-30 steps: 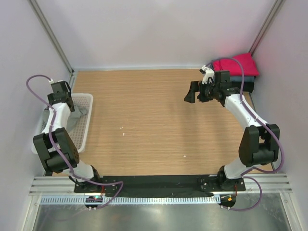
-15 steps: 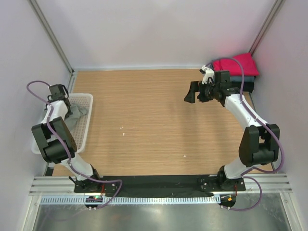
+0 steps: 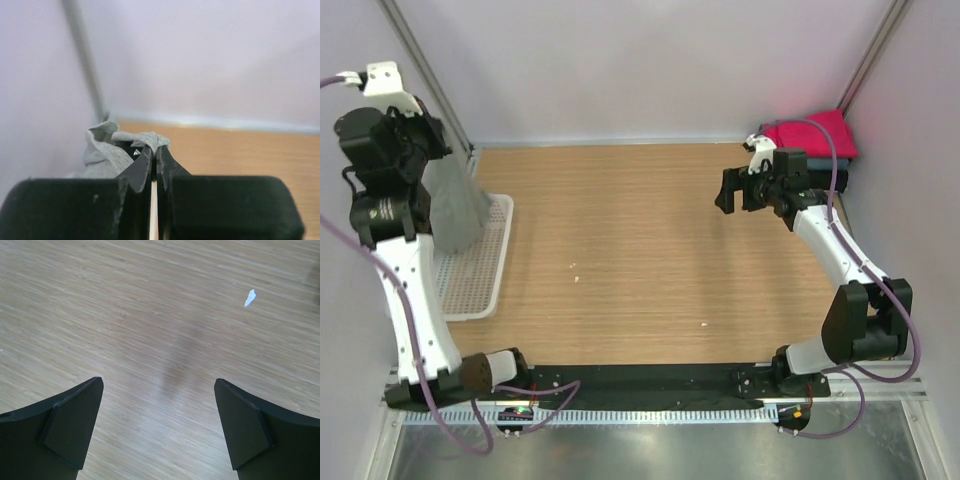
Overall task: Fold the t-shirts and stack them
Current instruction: Grab the tshirt from the pile, then move the tshirt to the center of the board
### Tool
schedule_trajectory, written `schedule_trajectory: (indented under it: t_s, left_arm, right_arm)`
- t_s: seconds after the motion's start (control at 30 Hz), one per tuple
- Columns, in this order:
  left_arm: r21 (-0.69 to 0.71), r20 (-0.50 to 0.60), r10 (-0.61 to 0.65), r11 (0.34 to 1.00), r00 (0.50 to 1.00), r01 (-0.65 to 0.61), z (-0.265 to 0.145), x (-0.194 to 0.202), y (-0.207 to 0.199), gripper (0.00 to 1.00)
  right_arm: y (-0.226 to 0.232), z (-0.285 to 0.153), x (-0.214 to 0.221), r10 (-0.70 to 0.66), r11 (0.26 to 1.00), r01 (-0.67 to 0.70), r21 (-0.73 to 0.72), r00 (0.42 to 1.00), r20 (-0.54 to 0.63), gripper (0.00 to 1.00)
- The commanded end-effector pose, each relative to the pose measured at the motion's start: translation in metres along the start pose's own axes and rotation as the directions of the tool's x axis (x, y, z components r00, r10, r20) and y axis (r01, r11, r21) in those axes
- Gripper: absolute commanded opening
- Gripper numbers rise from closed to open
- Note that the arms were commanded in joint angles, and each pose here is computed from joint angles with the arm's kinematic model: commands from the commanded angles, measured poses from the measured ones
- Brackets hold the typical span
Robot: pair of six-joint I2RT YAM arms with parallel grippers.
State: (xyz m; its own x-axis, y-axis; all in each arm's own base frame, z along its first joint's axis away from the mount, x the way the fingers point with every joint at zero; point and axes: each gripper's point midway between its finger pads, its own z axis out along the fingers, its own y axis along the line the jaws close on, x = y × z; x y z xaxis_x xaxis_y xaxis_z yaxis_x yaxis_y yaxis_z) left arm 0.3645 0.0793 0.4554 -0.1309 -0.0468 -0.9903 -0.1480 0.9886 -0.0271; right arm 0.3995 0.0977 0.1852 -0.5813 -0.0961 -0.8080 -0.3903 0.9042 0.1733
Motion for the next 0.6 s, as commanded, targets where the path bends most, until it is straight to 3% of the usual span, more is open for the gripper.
schedule_trajectory:
  t_s: [0.0, 0.1, 0.13, 0.17, 0.23, 0.27, 0.3, 0.33, 0.4, 0.47, 0.57]
  left_arm:
    - [0.324, 0.194, -0.089, 0.946, 0.977, 0.022, -0.061, -0.076, -0.080, 0.00]
    - [0.596, 0.158, -0.186, 0.801, 0.970, 0.056, -0.100, -0.095, -0.144, 0.00]
    - [0.715, 0.121, -0.200, 0.697, 0.972, 0.055, -0.122, -0.099, -0.168, 0.00]
    - [0.766, 0.044, -0.241, 0.631, 0.970, 0.122, -0.131, -0.098, -0.181, 0.00]
    - [0.853, -0.029, -0.222, 0.503, 0.975, 0.140, -0.147, -0.091, -0.214, 0.00]
    - [0.868, -0.044, -0.211, 0.477, 0.976, 0.142, -0.151, -0.087, -0.223, 0.00]
    - [0.881, -0.047, -0.182, 0.456, 0.982, 0.127, -0.152, -0.079, -0.232, 0.00]
    - [0.914, -0.057, -0.138, 0.392, 0.989, 0.107, -0.164, -0.069, -0.251, 0.00]
    - [0.934, -0.074, -0.014, 0.350, 0.997, 0.074, -0.167, -0.039, -0.269, 0.00]
    - [0.962, -0.121, 0.081, 0.256, 0.989, 0.097, -0.185, -0.010, -0.288, 0.00]
    - [0.978, -0.119, 0.223, 0.193, 0.968, 0.076, -0.192, 0.029, -0.302, 0.00]
  right_arm:
    - [-0.016, -0.014, -0.031, -0.067, 0.993, 0.057, 0.104, 0.992, 0.102, 1.00]
    - [-0.017, -0.013, -0.033, -0.065, 0.992, 0.053, 0.113, 0.992, 0.105, 1.00]
    - [-0.018, -0.013, -0.033, -0.064, 0.992, 0.052, 0.116, 0.992, 0.106, 1.00]
    - [-0.019, -0.013, -0.033, -0.062, 0.992, 0.050, 0.119, 0.993, 0.105, 1.00]
    - [-0.021, -0.013, -0.032, -0.060, 0.991, 0.048, 0.125, 0.993, 0.102, 1.00]
    - [-0.021, -0.013, -0.031, -0.060, 0.991, 0.048, 0.125, 0.993, 0.102, 1.00]
    - [-0.021, -0.012, -0.031, -0.060, 0.991, 0.048, 0.125, 0.993, 0.102, 1.00]
    - [-0.021, -0.012, -0.031, -0.060, 0.991, 0.048, 0.125, 0.993, 0.102, 1.00]
    - [-0.022, -0.012, -0.030, -0.059, 0.991, 0.046, 0.129, 0.993, 0.099, 1.00]
    - [-0.022, -0.011, -0.029, -0.059, 0.991, 0.047, 0.127, 0.994, 0.096, 1.00]
    - [-0.025, -0.010, -0.026, -0.056, 0.990, 0.044, 0.133, 0.994, 0.091, 1.00]
